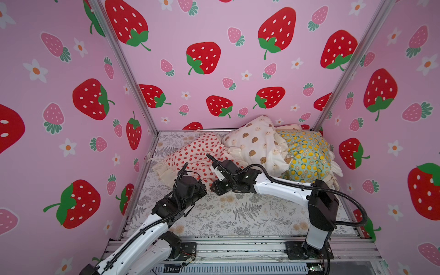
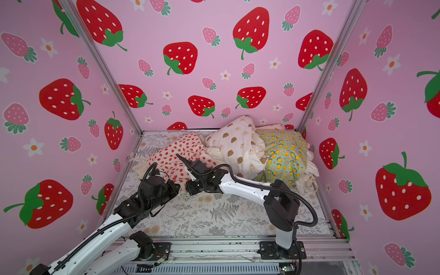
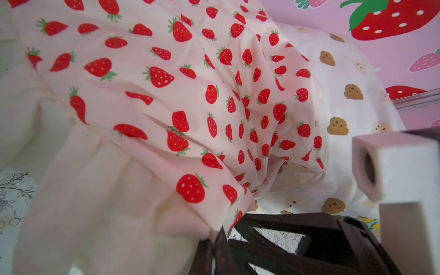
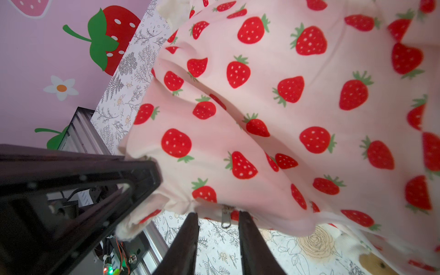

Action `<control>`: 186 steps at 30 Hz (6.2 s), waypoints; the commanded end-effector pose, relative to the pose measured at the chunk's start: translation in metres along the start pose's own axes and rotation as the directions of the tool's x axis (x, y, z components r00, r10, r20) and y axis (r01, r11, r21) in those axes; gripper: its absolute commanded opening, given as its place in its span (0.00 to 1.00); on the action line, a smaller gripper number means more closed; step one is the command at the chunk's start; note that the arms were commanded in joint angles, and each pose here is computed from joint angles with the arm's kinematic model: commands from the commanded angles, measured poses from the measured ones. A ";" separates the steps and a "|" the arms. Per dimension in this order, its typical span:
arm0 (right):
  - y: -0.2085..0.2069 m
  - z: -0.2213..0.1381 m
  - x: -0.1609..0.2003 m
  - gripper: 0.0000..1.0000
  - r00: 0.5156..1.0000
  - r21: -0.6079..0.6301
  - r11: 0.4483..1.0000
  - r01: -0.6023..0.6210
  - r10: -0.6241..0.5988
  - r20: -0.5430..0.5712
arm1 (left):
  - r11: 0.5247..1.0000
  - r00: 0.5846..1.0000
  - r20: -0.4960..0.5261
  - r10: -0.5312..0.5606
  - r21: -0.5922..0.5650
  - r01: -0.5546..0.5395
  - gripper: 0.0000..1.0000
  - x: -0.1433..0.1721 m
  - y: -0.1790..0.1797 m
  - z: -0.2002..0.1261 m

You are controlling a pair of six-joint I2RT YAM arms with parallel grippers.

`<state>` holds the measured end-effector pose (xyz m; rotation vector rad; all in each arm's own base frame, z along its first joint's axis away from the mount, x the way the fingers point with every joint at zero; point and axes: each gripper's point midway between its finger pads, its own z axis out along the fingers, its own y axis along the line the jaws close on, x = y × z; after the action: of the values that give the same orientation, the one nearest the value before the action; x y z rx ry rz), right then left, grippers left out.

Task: Zip up pillowcases
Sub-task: Zip the zipper on the pillowcase, then place the pillowcase at the center of the board, then adjust the pillowcase at the center of the board, then reset both arms

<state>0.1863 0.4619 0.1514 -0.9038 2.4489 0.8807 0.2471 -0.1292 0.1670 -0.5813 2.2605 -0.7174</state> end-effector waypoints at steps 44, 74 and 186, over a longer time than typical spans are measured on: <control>-0.011 0.007 -0.006 0.04 1.000 0.080 0.997 0.018 -0.019 0.018 | 1.000 0.999 0.034 -0.008 -0.006 0.008 0.00 -0.004 0.006 -0.005; 0.010 -0.011 0.001 0.00 0.998 -0.029 0.998 -0.062 0.061 -0.018 | 1.000 0.973 0.228 0.017 -0.027 -0.012 0.00 -0.061 -0.003 -0.070; -0.443 -0.293 0.101 1.00 0.795 0.766 0.213 -0.607 0.162 0.585 | 0.848 0.966 0.161 0.200 -0.522 -0.089 0.99 -0.121 0.125 0.069</control>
<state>0.3473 -0.0401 0.1046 0.4178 2.3142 -0.4127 0.3383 0.0077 0.0738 -0.7736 2.3383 0.0244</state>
